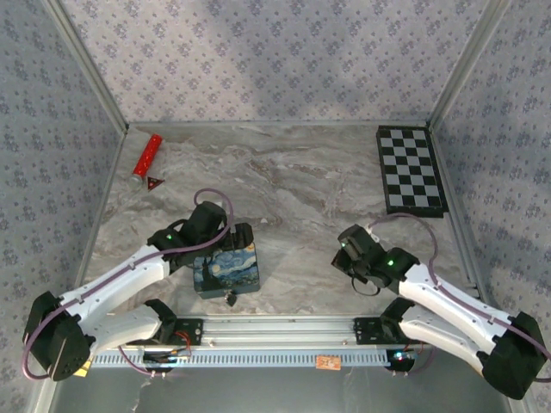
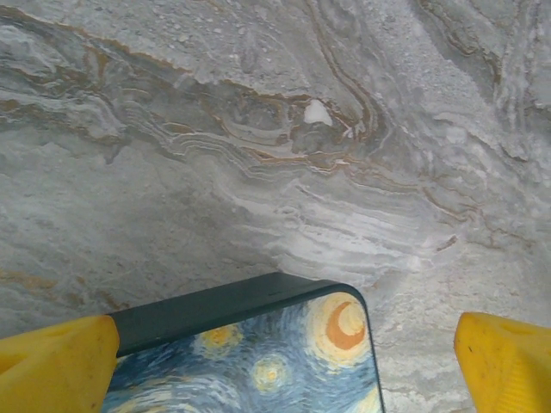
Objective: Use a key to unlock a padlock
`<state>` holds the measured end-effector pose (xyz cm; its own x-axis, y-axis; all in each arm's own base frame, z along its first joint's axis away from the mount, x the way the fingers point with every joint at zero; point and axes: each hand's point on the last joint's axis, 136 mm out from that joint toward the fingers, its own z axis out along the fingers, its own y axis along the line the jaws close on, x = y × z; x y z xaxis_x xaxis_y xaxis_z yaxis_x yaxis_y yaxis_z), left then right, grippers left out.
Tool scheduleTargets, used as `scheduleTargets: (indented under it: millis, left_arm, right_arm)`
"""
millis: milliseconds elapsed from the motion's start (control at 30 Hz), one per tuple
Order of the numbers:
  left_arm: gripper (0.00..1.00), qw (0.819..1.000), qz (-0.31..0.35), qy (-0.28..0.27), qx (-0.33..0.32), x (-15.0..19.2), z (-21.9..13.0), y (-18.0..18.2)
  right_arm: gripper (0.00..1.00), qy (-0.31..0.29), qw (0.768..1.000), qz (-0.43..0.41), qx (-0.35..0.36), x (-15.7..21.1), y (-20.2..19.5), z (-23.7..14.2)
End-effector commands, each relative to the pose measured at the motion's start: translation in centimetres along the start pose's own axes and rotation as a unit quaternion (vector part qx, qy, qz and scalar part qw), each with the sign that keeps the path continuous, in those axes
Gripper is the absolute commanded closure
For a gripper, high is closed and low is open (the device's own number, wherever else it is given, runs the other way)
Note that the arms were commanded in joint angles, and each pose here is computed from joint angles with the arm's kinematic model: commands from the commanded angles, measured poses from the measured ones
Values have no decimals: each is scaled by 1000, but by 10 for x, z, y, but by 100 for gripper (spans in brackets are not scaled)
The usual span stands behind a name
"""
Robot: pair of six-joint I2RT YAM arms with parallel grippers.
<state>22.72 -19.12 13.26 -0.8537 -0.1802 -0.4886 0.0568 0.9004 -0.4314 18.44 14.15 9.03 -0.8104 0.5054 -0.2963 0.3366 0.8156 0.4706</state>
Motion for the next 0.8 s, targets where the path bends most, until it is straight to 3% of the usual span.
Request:
scheduleTargets:
  millis: [0, 167, 333, 500, 567, 767]
  left_arm:
    - [0, 998, -8, -18, 56, -17, -9, -31]
    - [0, 993, -5, -20, 120, -22, -12, -62]
    - [8, 982, 54, -30, 179, -22, -12, -94]
    - [12, 950, 166, -63, 257, -19, -25, -129]
    - [15, 936, 210, -91, 267, -21, -31, -131]
    - [11, 893, 310, -162, 282, -33, -46, -141]
  right_arm:
    - [100, -36, 996, -24, -82, -22, 50, -16]
    - [100, -71, 985, -53, -150, -46, 102, -34]
    - [100, -64, 978, -85, -179, -64, 149, -47]
    - [100, -47, 968, -119, -217, -66, 189, -60]
    - [100, -40, 964, -131, -229, -66, 200, -66]
    - [100, -25, 953, -168, -253, -55, 221, -79]
